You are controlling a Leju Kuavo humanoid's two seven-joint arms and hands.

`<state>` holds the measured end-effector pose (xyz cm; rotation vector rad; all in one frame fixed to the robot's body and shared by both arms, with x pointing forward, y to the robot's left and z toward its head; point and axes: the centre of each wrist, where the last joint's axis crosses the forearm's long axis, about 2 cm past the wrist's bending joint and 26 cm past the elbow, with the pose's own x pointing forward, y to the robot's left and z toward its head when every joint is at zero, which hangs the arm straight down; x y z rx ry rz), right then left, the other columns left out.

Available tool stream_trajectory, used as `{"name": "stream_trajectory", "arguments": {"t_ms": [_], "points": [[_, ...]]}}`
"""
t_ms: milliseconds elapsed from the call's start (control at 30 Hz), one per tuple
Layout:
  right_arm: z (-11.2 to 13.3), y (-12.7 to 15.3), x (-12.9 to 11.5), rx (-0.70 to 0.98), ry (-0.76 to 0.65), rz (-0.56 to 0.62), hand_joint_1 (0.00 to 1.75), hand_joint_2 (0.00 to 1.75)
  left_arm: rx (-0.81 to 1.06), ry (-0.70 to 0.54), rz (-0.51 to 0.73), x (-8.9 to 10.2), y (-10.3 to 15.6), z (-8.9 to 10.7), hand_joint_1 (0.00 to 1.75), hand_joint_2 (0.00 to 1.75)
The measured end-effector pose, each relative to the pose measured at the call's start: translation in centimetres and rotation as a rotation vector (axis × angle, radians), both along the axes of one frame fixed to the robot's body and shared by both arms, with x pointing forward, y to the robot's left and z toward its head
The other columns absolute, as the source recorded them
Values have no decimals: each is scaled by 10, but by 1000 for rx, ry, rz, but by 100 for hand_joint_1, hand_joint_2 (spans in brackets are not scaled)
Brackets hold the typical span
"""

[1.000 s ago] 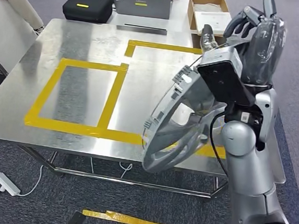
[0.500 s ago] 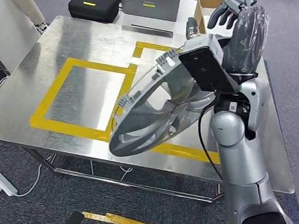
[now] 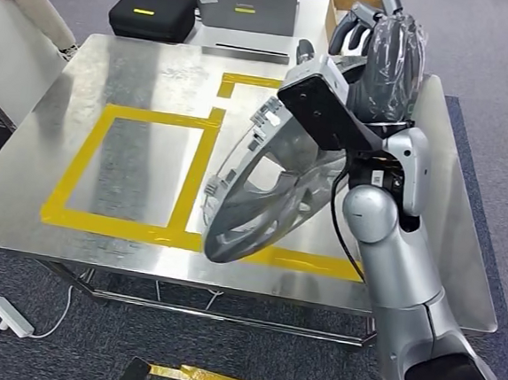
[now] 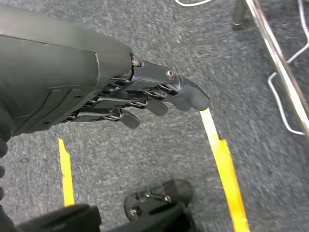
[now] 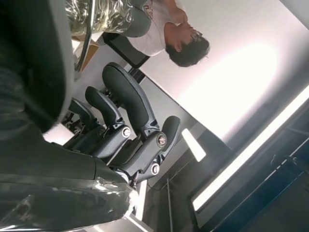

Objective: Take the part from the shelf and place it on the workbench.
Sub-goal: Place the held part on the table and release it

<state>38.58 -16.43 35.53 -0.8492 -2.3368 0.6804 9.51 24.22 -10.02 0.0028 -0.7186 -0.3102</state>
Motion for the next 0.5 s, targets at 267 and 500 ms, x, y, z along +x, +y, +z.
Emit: {"name": "stream_trajectory", "arguments": {"t_ms": [267,500], "points": [[-9,15,5,-38,47,-10,175,175,-11,-8,-23,2,1,0,0,175],[-15,24,10,-75,80,-29,175,175,-11,-13,-38,6,0,1,0,175]]}}
